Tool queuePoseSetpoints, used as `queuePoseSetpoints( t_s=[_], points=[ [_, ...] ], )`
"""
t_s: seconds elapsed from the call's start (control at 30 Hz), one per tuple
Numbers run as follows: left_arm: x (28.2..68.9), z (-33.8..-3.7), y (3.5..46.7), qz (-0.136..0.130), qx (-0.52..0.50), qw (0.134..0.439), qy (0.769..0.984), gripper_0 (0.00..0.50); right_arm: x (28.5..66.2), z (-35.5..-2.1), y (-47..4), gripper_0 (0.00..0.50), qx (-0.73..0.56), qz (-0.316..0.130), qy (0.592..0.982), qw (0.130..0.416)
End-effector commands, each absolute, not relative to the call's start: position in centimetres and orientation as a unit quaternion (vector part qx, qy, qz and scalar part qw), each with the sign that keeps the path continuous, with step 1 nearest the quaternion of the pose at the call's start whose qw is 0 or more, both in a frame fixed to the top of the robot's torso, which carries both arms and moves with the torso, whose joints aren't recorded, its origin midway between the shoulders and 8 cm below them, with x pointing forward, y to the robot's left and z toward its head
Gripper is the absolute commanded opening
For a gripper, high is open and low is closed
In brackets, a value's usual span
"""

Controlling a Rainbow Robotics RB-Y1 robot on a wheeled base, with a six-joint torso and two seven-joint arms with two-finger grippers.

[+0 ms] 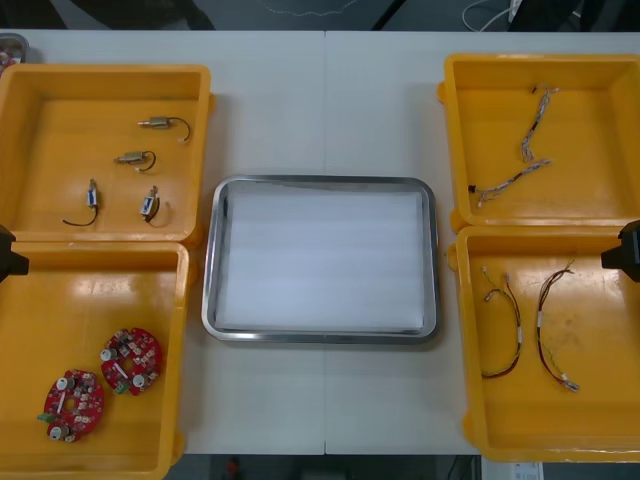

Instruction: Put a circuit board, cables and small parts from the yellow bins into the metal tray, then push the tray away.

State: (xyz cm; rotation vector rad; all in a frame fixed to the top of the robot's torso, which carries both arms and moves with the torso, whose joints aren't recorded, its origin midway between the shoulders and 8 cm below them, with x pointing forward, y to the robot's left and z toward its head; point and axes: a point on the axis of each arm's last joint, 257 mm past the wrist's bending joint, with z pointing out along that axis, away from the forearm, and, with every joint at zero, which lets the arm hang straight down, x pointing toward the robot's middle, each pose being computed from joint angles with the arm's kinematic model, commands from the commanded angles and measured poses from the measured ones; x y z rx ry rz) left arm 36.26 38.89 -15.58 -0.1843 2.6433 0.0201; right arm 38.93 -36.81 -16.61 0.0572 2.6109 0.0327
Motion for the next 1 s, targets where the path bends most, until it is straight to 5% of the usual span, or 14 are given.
queuePoseSetpoints(
  t_s=[0.03, 1.0],
  points=[
    [35.62, -16.08, 38.26, 0.019, -0.014, 0.237, 0.971, 0.500, 38.50, -15.74, -38.48, 0.500, 0.039, -0.004, 0.963, 0.266],
    [35.62, -16.08, 38.26, 0.019, -0.014, 0.237, 0.971, 0.500, 38.50, -15.74, -38.48, 0.500, 0.039, -0.004, 0.963, 0.266]
  ],
)
